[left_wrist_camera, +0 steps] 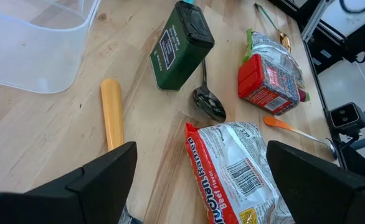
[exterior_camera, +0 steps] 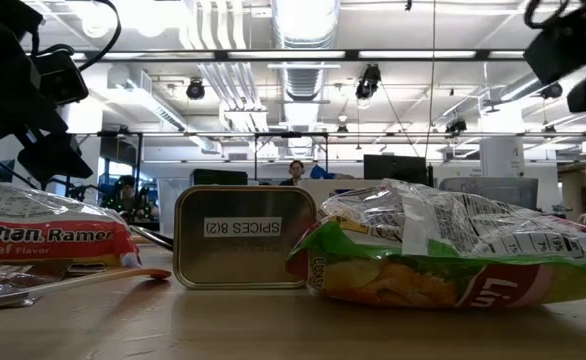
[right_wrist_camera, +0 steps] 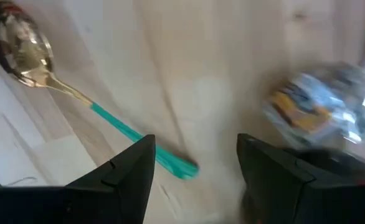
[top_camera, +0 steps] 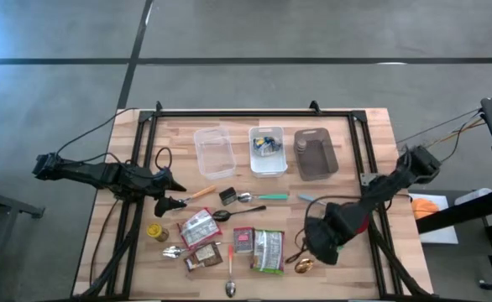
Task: Pick & Place Food Item
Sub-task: Put the gold spoon into the transparent bin
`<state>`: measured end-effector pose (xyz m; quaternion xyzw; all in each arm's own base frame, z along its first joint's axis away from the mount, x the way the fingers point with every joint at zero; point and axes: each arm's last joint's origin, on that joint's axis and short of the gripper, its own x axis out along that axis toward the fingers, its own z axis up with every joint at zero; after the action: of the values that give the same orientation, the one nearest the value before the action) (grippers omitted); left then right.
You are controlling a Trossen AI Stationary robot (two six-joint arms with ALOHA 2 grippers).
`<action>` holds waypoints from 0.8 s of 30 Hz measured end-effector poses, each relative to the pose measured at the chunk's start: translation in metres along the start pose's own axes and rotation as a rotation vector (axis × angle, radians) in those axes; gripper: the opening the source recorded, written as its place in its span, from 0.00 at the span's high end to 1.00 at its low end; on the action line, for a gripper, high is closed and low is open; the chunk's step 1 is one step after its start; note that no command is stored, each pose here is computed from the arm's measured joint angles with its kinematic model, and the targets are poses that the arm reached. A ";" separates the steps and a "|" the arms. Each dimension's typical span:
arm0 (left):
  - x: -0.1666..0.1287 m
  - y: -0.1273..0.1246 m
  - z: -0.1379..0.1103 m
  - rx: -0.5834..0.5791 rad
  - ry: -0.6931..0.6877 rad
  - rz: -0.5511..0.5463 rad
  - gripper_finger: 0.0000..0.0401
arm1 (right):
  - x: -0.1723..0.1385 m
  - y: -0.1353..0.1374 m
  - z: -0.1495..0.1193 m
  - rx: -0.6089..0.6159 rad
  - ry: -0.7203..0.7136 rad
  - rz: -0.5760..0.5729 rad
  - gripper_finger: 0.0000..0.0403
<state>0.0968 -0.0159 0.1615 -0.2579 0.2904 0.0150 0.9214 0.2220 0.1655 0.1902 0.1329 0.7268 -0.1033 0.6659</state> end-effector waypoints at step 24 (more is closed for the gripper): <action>0.000 0.000 0.000 0.000 0.001 0.001 0.10 | 0.020 0.038 0.009 -0.092 0.039 0.071 0.44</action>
<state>0.0967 -0.0159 0.1614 -0.2576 0.2909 0.0152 0.9213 0.2415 0.1998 0.1702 0.1298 0.7383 -0.0436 0.6604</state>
